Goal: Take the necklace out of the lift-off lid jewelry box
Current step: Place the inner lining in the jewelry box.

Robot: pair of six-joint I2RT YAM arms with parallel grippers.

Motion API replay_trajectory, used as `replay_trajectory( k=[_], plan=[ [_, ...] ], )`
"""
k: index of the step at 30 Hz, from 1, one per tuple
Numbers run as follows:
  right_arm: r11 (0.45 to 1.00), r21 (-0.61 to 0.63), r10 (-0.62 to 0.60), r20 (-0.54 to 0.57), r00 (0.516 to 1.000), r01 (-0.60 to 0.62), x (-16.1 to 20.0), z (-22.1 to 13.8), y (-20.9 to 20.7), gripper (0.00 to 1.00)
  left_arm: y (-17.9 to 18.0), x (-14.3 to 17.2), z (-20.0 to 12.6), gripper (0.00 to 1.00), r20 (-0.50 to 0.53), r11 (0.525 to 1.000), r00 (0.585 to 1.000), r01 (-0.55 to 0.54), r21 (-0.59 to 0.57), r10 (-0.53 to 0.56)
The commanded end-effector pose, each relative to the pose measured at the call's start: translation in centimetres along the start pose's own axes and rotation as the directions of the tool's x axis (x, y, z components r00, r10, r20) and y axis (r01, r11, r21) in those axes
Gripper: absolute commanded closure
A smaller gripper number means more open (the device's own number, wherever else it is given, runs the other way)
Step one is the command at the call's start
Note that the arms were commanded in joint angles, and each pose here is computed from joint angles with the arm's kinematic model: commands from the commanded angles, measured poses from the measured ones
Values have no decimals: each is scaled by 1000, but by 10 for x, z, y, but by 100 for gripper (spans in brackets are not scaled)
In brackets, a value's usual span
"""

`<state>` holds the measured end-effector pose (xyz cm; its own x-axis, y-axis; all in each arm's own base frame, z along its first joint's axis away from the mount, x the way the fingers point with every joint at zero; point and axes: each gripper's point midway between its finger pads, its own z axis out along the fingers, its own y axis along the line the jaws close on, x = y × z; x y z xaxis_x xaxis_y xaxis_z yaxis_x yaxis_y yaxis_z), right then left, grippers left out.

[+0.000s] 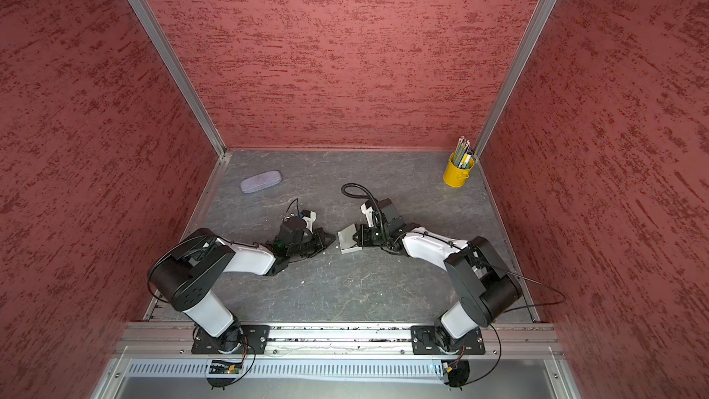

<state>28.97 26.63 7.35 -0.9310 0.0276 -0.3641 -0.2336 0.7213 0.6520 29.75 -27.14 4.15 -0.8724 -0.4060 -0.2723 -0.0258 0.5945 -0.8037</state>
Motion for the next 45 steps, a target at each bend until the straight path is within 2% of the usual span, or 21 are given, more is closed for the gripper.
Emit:
replay_trajectory(
  k=[1,10,14,24,27,31,35,41,45],
  plan=[
    [1000,-22,3,-3,1000,-3,0,5,3,100,-11,-1,4,97,1,999,1000,7,40,-7],
    [999,-52,14,-54,998,-16,9,16,3,99,-8,7,13,97,-20,999,1000,21,45,-20],
    [998,-53,21,-69,997,-25,12,19,2,95,-9,7,15,98,-19,998,1000,23,55,-22],
    [1000,23,0,-19,1000,1,-3,2,4,60,1,3,9,98,-12,998,999,35,52,-34],
    [998,65,-15,-9,1000,15,-7,-4,2,53,1,2,8,98,-13,998,999,30,54,-30],
    [995,97,-23,-1,1000,23,-11,-11,2,48,-2,0,8,98,-12,998,1000,22,60,-21],
    [994,104,-32,18,999,30,-18,-17,7,48,-3,-1,8,98,-13,998,1000,16,62,-15],
    [985,148,-96,16,995,92,-24,-17,10,64,-6,-1,9,98,-15,998,1000,11,68,-10],
    [977,179,-113,-14,994,114,-20,-5,7,65,-5,0,9,98,-17,998,1000,10,65,-9]
  ],
)
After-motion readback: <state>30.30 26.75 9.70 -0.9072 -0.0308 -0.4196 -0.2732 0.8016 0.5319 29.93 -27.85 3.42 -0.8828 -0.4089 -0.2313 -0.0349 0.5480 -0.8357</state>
